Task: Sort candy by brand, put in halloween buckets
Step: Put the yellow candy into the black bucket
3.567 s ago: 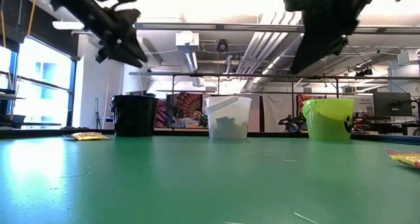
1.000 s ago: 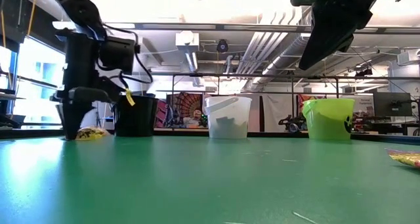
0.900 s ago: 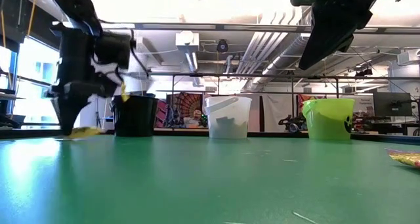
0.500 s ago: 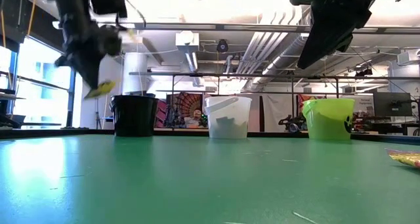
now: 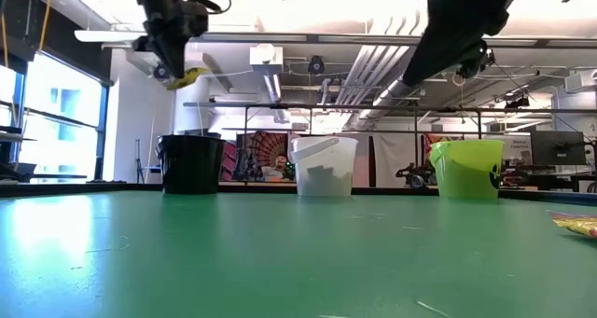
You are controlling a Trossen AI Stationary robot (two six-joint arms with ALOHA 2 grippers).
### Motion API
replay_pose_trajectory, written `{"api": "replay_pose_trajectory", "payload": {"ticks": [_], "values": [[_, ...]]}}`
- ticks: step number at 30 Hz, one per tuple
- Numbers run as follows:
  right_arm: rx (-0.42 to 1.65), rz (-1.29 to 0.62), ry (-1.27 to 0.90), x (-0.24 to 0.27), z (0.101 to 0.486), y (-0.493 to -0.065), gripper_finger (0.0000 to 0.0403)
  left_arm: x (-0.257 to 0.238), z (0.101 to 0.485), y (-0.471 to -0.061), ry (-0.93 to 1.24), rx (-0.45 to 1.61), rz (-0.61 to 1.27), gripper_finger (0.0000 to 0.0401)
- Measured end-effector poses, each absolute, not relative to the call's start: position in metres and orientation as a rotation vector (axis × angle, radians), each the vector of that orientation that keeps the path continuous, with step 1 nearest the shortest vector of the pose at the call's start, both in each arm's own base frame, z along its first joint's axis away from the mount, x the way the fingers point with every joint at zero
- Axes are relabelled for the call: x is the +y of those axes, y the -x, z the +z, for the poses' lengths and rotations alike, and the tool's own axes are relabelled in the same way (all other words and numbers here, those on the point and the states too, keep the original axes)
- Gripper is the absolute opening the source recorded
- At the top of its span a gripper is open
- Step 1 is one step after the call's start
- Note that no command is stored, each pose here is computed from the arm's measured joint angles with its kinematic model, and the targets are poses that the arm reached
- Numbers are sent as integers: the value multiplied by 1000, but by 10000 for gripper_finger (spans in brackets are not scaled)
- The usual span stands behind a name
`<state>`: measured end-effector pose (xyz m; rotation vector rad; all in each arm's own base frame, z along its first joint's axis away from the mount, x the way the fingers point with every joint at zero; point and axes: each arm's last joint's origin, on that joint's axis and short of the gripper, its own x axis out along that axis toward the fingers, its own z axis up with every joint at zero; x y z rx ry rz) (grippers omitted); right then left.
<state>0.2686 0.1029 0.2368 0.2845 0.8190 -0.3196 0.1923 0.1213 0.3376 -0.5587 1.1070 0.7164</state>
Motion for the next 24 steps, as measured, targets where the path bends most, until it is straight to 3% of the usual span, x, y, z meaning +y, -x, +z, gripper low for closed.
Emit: {"api": "replay_pose_trajectory", "payload": {"ticks": [8, 17, 24], "values": [[769, -331, -307, 102, 240, -273, 0, 190, 340, -201, 529, 1281, 722, 0], [737, -347, -308, 101, 241, -274, 0, 257, 292, -199, 611, 1485, 695, 0], [735, -346, -310, 101, 241, -274, 0, 281, 260, -199, 665, 1547, 674, 0]]}}
